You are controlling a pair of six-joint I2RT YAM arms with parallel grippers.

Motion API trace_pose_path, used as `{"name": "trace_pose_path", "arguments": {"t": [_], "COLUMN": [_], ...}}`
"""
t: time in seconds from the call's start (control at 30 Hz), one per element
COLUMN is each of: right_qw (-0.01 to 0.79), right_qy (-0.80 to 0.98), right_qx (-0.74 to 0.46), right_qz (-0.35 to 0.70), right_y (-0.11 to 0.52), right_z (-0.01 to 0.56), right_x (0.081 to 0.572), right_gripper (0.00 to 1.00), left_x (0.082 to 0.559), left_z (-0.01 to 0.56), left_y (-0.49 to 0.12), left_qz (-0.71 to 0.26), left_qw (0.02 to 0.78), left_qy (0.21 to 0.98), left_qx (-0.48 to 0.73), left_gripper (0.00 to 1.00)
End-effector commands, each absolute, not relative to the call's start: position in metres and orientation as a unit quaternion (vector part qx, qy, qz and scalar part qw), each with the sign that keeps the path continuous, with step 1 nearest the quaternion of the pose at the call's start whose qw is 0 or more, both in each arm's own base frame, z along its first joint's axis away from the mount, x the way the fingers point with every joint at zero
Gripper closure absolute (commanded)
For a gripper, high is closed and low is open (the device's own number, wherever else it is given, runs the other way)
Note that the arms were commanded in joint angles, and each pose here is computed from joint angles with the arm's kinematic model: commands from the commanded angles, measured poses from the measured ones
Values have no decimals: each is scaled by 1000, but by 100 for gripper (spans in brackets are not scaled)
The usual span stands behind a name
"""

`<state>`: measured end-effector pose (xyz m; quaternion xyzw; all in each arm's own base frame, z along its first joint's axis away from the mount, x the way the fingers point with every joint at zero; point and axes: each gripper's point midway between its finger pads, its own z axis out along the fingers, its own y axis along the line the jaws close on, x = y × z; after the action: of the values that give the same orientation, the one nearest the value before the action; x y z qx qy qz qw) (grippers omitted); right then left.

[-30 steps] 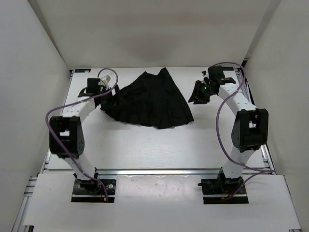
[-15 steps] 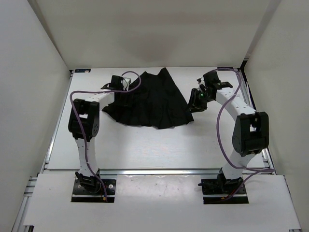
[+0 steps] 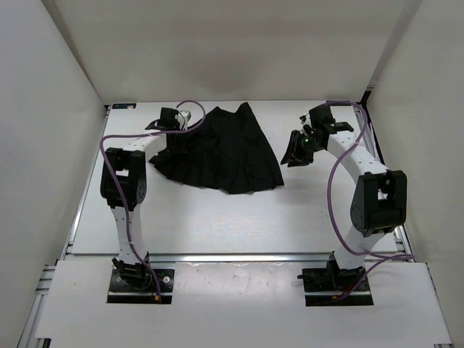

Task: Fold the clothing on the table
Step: Flatten the skirt out

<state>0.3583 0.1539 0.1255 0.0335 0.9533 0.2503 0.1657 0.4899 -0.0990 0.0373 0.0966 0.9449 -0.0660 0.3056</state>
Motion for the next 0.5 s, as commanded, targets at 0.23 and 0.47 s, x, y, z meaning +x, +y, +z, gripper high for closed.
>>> {"name": "trace_pose_path", "arguments": {"t": [0.23,0.47], "right_qw": [199,192], "right_qy": [942,944], "right_qx": [25,17], "right_qz": [270,268], "right_y": [156,155], "right_z": [159,152], "right_x": [373,373], "right_gripper": [64,63], "left_x": [364,248], "left_z": [99,122], "left_y": [-159,-154], "left_qz": [-207,-233], "left_qw": [247,240], "left_qy": [941,939], "left_qx": [102,77], "left_gripper": [100,88]}}
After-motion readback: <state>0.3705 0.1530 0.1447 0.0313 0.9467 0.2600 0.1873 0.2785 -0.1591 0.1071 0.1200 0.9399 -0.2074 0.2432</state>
